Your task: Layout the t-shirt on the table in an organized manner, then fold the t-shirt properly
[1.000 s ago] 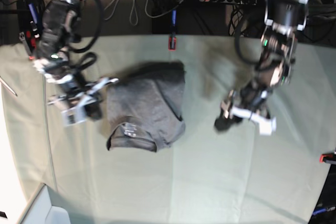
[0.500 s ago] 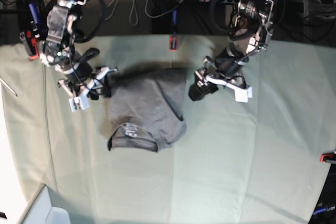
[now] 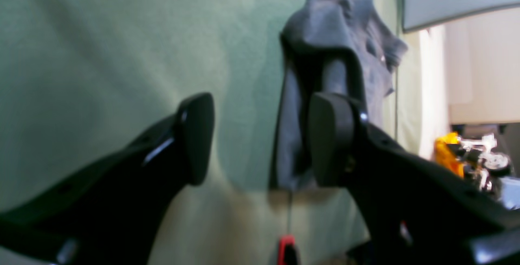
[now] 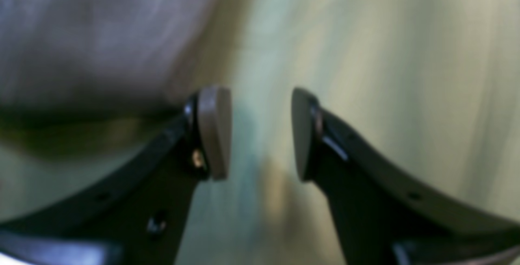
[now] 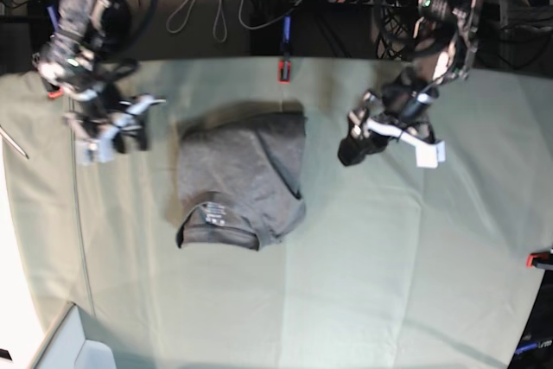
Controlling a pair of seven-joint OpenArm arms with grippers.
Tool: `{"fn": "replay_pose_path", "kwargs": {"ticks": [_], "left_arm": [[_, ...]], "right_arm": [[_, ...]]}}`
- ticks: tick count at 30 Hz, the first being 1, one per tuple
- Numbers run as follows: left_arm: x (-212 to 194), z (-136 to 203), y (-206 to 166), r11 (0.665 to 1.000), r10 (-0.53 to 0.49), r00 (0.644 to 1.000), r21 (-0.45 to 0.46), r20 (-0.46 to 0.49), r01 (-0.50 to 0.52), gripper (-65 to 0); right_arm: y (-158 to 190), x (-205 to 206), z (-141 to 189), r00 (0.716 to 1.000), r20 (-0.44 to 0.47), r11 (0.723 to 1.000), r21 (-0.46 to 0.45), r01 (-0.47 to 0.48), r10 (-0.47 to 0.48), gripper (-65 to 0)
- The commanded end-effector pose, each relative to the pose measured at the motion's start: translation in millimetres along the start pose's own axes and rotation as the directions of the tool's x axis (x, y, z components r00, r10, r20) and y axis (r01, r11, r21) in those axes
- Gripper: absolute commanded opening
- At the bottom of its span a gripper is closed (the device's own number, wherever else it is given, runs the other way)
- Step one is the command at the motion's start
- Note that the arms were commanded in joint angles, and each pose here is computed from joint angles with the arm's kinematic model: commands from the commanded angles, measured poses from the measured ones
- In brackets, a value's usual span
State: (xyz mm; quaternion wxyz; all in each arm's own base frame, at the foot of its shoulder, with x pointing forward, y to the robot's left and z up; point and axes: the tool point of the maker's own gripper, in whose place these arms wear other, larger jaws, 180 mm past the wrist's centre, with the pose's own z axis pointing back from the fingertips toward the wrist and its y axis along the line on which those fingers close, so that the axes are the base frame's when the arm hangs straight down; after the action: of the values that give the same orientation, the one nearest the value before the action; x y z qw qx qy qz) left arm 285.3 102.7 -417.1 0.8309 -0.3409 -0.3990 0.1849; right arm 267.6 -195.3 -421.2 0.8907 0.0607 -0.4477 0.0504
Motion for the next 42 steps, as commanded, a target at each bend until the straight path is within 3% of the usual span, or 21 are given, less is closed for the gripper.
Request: {"fn": "replay_pose_path", "kwargs": {"ticks": [1,9,12,16,21,25,27,30,34,38,42], "left_arm": [[4.0,8.7,-5.7,1.000,-0.011,1.000,-0.025,0.015,0.011,-28.7],[-37.7,80.5,19.6,0.995,-0.084,0.990,0.042,-0.117,0.090,-29.5],[-63.3,102.3,36.6,0.993,-0.060,0.982,0.092,-0.182,0.078,-35.1],[-91.2,123.2,52.3,0.988,-0.015,0.971,0.147,-0.240,0.051,-45.8],[-120.5,140.0,81.4,0.972,0.051,0.954,0.234,-0.294,0.020,-50.4],[-155.5,153.7,119.4,0.930,0.160,0.943,0.364,-0.292,-0.045,-50.4],[-165.0,156.0,138.5,0.908,0.148,0.952,0.418,-0.267,-0.024,-50.5],[-183.6,155.4,155.1,0.886,0.056,0.954,0.455,-0.294,0.088,-50.5],[-214.3,148.7,169.5,0.860,0.014,0.932,0.479,-0.362,0.173,-50.5],[-244.1,151.2,204.8,0.805,0.092,0.909,0.567,-0.407,0.173,-50.3],[-255.5,149.8,228.3,0.742,0.136,0.909,0.649,-0.394,0.170,-50.3]], "right_arm": [[-5.7,11.6,9.7,0.999,0.051,1.000,-0.019,0.001,0.000,-39.5],[-27.1,-43.3,62.3,0.997,-0.047,0.990,-0.136,0.048,-0.055,-40.0],[-33.9,-73.0,72.0,0.987,-0.122,0.983,-0.163,0.085,-0.105,-40.7],[-34.0,-108.9,84.3,0.966,-0.208,0.977,-0.177,0.117,-0.153,-50.0],[-20.0,-155.6,97.1,0.927,-0.306,0.971,-0.168,0.172,-0.217,-65.0],[-1.4,-194.6,99.5,0.881,-0.388,0.962,-0.142,0.234,-0.271,-65.0],[9.4,-215.3,98.4,0.859,-0.426,0.959,-0.111,0.262,-0.284,-65.0],[37.0,-249.3,93.7,0.825,-0.488,0.951,-0.030,0.308,-0.283,-65.0],[76.3,-271.4,87.1,0.816,-0.497,0.928,0.056,0.369,-0.295,-65.0],[119.5,-292.5,85.8,0.793,-0.518,0.893,0.114,0.436,-0.321,-65.0],[118.4,-327.0,84.3,0.787,-0.559,0.942,0.029,0.335,-0.262,-65.0]]}}
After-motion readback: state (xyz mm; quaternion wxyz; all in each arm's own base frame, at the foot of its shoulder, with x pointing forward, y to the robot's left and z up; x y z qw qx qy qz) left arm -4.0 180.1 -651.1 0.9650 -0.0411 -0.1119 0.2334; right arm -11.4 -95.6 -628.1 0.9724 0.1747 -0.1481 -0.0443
